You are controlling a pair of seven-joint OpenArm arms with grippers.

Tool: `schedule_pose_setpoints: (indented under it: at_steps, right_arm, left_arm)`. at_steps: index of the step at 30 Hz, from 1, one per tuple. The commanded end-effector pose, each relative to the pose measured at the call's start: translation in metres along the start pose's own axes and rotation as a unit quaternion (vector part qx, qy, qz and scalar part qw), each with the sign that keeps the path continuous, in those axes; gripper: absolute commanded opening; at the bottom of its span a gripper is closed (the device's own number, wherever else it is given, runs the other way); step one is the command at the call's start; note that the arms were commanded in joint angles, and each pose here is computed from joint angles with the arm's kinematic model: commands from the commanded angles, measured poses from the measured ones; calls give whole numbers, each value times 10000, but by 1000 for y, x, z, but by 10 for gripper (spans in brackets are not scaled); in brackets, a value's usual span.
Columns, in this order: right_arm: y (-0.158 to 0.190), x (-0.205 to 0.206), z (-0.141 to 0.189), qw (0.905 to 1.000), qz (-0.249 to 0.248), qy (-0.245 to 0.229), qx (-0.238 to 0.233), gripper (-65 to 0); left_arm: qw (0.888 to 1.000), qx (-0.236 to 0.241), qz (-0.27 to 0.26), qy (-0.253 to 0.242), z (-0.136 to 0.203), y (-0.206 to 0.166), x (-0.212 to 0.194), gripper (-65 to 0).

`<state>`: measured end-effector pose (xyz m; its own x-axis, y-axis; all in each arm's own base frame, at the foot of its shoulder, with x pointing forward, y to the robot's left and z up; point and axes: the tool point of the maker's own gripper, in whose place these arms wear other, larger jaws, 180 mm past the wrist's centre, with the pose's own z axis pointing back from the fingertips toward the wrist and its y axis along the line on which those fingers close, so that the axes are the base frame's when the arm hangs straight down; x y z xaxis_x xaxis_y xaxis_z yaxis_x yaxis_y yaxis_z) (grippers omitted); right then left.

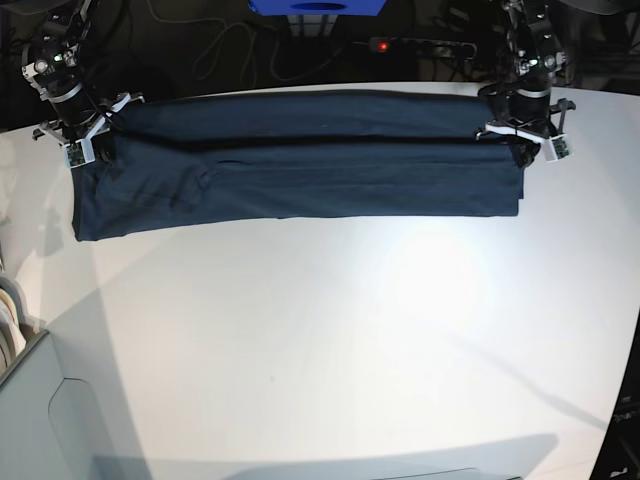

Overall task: Fold the T-shirt properly
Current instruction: 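Grasp the folded shirt's collar-side corners with both grippers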

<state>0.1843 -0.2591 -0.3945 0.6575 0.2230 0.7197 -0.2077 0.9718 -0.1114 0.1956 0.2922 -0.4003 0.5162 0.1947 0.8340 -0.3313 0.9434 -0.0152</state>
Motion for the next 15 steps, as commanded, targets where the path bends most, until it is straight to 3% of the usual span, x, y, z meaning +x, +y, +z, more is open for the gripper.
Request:
schedule_pose_setpoints:
  at_steps: [1, 7, 9, 13, 15]
  right_arm:
    - [-4, 10, 3, 9998, 103, -161, -13, -648]
    - [-8, 10, 0, 9998, 153, -107, -6, -631]
    - [-10, 9, 0, 9998, 169, -85, -9, -566]
    - [-12, 15, 5, 9996, 230, -178, -60, -369]
    - [-21, 20, 16, 9991, 257, -259, -228, -304]
  left_arm:
    - [9998, 19, -39, -208, 0, 3, 12, -650]
    - [9998, -12, -35, -213, -1, 0, 12, -650]
    - [9998, -21, -34, -218, -1, -1, 12, -650]
    - [9996, -35, -13, -267, -4, -3, 17, -567]
    - [9996, -20, -22, -289, -3, -2, 19, -530]
